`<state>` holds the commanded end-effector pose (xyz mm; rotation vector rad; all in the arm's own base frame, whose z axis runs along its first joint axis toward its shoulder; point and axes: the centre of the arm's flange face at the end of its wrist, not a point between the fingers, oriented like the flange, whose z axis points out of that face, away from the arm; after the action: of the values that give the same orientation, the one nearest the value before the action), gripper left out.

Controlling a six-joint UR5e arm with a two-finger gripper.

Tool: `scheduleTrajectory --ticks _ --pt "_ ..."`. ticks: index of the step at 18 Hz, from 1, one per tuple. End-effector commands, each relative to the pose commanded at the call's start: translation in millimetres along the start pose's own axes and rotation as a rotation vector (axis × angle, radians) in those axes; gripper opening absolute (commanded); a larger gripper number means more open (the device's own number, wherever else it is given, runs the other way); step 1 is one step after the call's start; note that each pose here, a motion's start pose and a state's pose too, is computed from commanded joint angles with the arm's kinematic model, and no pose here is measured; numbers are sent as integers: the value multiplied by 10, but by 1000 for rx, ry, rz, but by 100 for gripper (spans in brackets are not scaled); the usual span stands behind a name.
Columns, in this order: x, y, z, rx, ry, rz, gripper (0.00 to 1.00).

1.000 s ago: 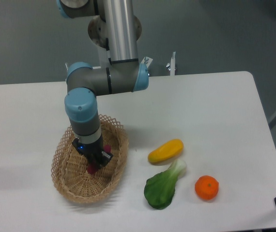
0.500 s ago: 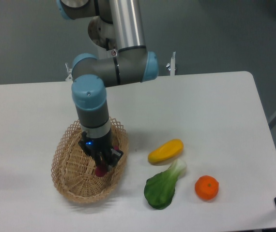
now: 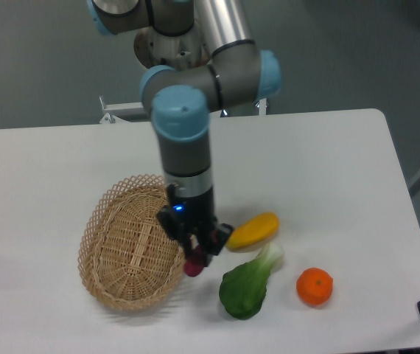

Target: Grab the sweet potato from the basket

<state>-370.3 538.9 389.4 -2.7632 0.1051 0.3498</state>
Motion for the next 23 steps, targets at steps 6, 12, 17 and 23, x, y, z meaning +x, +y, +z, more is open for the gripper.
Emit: scheduleTrajectory --ticks 6,12,17,23 --pt "-572 445 -86 -58 11 43 28" --pt "-964 926 -97 -102 24 106 28" --pt "-1141 1163 -137 -117 26 148 28" --pt "-1104 1133 -216 -116 17 152 28"
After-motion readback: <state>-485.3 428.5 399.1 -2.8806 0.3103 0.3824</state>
